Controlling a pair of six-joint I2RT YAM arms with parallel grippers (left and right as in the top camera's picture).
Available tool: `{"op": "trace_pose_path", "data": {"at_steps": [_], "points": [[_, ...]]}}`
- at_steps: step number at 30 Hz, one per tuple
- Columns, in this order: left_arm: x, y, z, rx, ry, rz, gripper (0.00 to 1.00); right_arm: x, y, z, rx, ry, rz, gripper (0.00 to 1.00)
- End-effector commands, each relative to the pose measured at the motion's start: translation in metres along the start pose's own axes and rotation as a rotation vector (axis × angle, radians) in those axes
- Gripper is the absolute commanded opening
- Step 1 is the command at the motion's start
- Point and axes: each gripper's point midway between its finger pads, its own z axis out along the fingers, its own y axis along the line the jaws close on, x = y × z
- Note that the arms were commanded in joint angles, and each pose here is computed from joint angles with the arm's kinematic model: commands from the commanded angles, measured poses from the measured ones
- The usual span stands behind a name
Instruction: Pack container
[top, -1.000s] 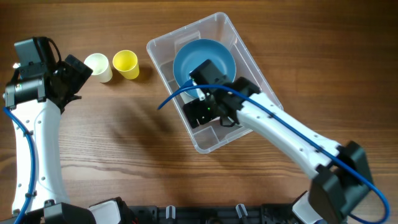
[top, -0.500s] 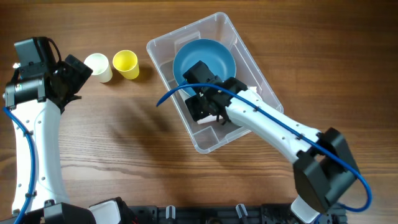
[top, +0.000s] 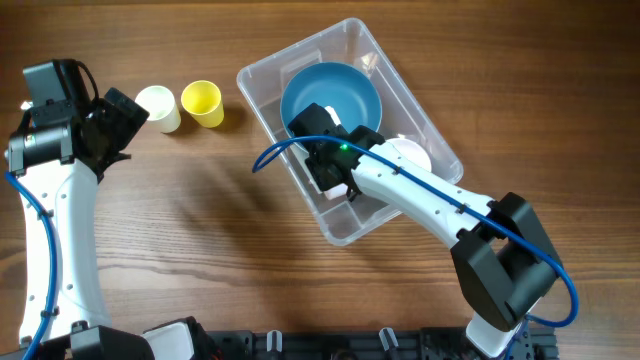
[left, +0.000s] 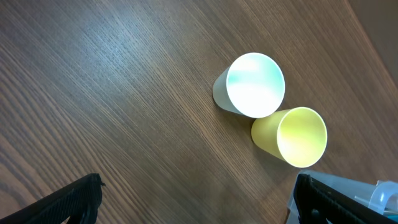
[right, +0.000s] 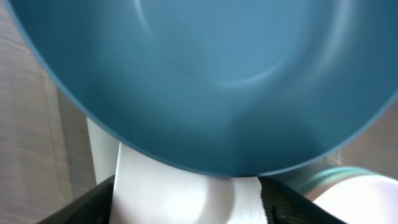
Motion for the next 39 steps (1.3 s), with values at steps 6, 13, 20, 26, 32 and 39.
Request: {"op": "trace_pose_path", "data": {"at_steps": [6,13,20,26,32,39], "points": [[0.002,0.000,0.002,0.004,0.012,0.006,1.00,-0.005,-0.023,-0.001,0.127,-0.011,-0.017,0.37],[0.001,0.000,0.002,0.004,0.012,0.006,1.00,-0.015,-0.028,-0.017,0.130,-0.034,-0.008,0.18],[0.001,0.000,0.002,0.004,0.012,0.006,1.00,-0.018,-0.042,-0.033,0.194,-0.029,-0.012,0.04],[0.002,0.000,0.002,0.004,0.012,0.006,1.00,-0.008,-0.045,-0.034,0.200,0.012,0.001,0.04],[0.001,0.000,0.002,0.004,0.012,0.006,1.00,0.007,-0.019,-0.031,0.045,0.081,-0.005,0.04],[0.002,0.000,0.002,0.004,0.012,0.006,1.00,0.020,-0.012,-0.037,-0.007,0.136,-0.015,0.05]]}}
